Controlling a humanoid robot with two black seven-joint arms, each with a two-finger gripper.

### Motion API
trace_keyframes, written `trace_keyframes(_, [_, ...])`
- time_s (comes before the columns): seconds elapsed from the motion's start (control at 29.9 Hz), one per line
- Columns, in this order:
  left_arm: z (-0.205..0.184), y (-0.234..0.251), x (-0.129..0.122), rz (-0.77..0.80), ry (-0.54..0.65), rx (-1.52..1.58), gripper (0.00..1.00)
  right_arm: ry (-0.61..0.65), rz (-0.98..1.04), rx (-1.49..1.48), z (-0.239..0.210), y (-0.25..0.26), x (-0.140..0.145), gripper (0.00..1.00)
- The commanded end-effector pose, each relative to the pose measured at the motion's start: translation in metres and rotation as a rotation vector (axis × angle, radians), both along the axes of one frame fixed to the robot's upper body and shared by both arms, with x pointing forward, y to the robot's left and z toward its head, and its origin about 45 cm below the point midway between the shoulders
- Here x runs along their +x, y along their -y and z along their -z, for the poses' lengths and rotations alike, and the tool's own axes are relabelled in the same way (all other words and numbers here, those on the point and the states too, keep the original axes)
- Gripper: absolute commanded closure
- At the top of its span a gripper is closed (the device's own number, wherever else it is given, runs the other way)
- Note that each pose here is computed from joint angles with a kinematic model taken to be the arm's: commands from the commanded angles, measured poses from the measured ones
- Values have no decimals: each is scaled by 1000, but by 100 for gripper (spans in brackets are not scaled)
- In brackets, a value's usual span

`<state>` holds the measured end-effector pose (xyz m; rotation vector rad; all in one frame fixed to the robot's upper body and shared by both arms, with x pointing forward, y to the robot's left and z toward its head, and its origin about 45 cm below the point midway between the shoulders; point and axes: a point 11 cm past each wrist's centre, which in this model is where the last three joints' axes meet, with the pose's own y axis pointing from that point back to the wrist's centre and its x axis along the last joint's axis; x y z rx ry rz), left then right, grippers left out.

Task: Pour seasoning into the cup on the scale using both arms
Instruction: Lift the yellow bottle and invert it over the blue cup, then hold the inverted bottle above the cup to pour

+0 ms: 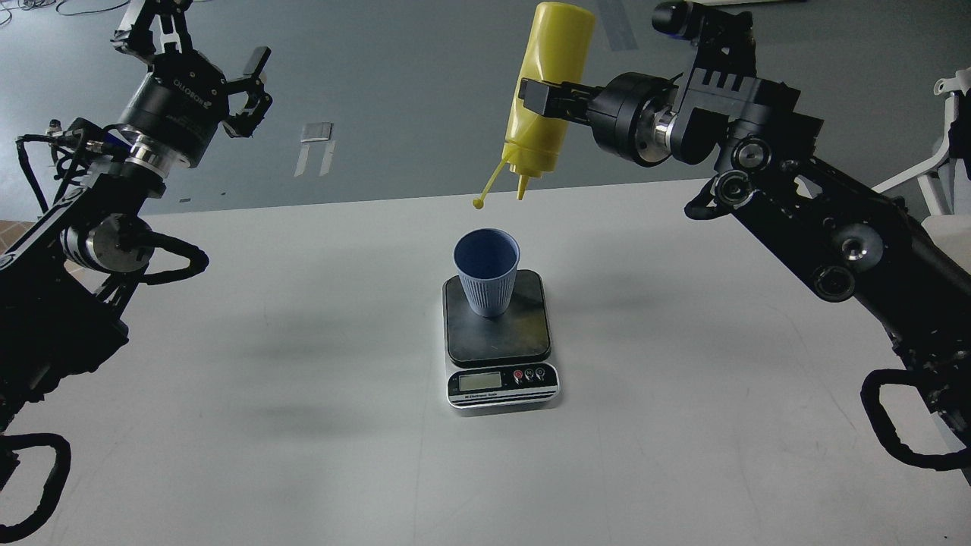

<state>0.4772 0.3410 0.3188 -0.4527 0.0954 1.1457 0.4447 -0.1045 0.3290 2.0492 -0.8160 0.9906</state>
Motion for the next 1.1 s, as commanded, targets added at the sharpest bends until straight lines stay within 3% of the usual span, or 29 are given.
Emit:
trace_keyframes(0.0, [0, -1, 0, -2, 1, -1, 2, 14, -34, -11, 3, -20, -6, 47])
trace_keyframes(0.8, [-3, -4, 0, -8, 6, -1, 2, 104, -111, -195, 28, -48, -25, 49])
trace_keyframes(1.07, [-5, -8, 0, -17, 9, 2, 2, 134, -102, -212, 35, -48, -27, 59])
